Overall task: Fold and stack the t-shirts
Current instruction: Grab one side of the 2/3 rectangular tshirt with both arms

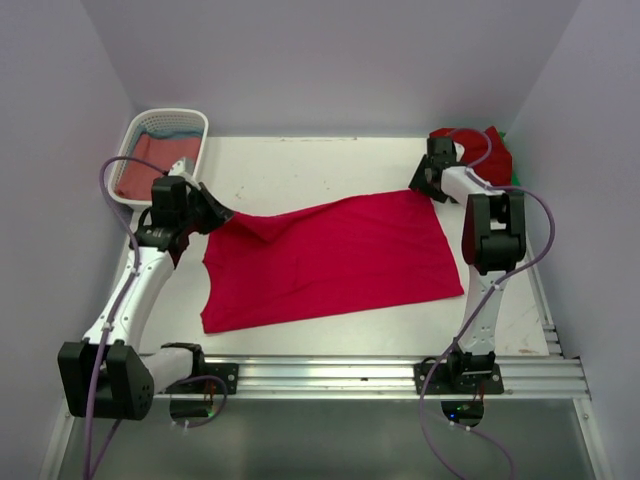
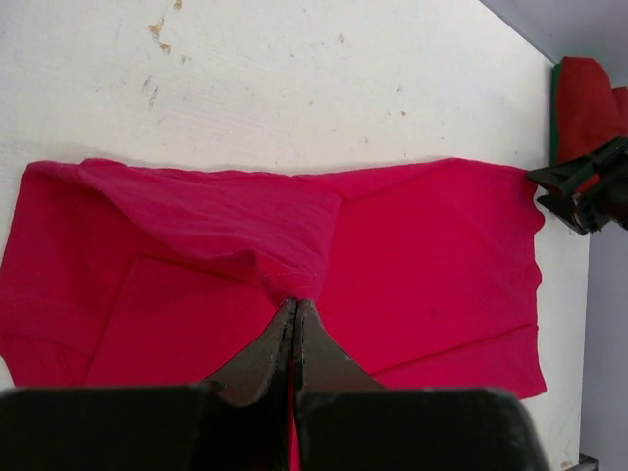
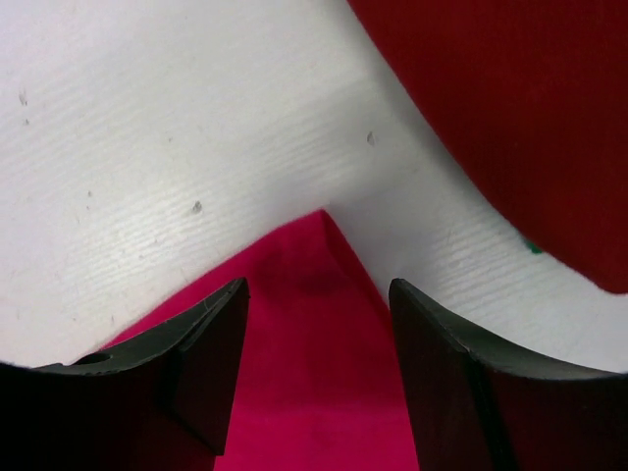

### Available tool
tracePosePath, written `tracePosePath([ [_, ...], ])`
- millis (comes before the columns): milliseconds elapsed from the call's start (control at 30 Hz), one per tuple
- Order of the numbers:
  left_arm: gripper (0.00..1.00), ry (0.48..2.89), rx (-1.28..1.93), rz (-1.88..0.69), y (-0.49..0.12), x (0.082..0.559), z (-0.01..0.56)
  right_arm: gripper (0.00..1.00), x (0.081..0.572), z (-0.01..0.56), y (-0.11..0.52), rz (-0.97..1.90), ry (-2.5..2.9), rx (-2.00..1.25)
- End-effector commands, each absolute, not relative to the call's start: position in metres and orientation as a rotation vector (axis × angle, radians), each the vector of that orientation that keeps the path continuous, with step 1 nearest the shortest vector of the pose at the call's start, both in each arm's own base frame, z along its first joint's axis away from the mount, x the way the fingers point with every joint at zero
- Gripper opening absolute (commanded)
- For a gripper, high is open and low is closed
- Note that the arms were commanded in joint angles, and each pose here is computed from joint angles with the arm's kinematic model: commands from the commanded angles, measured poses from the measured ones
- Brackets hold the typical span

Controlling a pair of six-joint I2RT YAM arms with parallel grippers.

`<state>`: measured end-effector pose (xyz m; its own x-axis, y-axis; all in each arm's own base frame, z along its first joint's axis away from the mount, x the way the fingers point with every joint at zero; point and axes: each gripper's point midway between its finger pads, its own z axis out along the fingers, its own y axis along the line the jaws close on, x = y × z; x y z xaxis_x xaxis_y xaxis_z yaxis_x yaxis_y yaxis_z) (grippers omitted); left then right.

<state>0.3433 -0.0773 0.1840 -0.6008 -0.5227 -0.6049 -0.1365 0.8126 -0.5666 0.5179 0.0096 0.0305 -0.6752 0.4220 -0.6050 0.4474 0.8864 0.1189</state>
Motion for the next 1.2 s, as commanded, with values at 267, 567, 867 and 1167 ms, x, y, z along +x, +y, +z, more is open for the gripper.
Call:
tracePosePath([
  [267, 0.0, 2.149, -0.41, -0.676, -0.086, 0.324, 0.216, 0.57, 0.562, 0.042, -0.007, -0.115, 2.328, 0.567],
  [567, 0.0, 2.167, -0.42, -0.652, -0.083, 0.322, 0.208, 0.5, 0.553, 0.033, -0.003, -0.077, 2.35, 0.587],
  [867, 0.0, 2.179, -0.426, -0.636, -0.081, 0.323, 0.201, 0.06, 0.538, 0.027, -0.001, -0.056, 2.371, 0.627],
  [1167, 0.0, 2.185, -0.432, -0.626, -0.08, 0.323, 0.196, 0.01, 0.537, 0.033, -0.003, -0.066, 2.366, 0.636],
])
